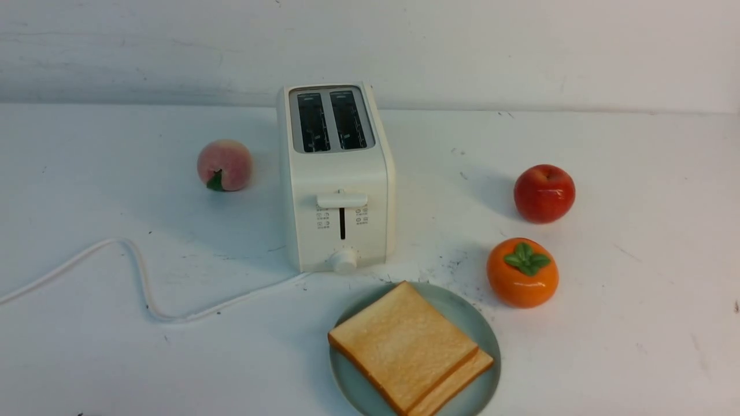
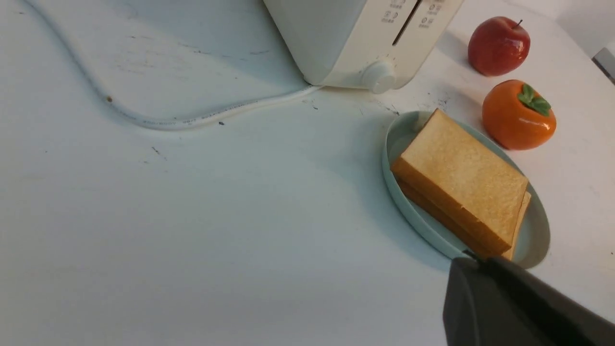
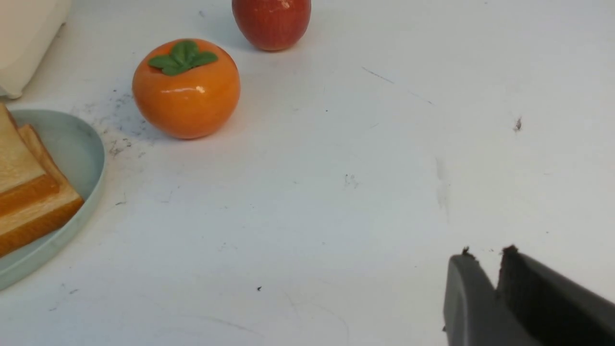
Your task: Take toasted bread from bread machine on white table place on plate.
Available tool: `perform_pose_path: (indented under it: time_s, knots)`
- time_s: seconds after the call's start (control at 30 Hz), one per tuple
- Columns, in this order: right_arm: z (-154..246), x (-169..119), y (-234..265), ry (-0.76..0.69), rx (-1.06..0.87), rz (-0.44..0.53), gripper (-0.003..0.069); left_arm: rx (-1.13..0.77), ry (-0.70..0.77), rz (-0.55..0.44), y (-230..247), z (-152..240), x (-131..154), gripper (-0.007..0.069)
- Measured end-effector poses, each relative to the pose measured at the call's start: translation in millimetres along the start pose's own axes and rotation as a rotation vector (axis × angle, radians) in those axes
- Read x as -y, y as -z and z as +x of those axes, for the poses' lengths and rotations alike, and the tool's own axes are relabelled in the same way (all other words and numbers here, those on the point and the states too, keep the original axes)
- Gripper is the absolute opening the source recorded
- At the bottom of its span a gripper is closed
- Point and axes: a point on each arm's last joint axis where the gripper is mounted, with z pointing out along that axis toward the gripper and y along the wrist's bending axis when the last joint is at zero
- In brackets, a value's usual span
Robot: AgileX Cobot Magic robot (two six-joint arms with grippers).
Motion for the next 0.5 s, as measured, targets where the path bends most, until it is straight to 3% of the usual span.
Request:
perform_pose_path:
  time_s: [0.27,0.5]
  knots:
    - [0.0,0.0,0.0,0.000,0.000,0.000,0.0118,0.016,-0.058,-0.015,-0.5,-0.7,-1.8,-0.0013]
    - [0.0,0.0,0.0,0.000,0.000,0.000,0.0125,0.126,-0.158,0.071,-8.5,5.9,-2.2,-0.0008]
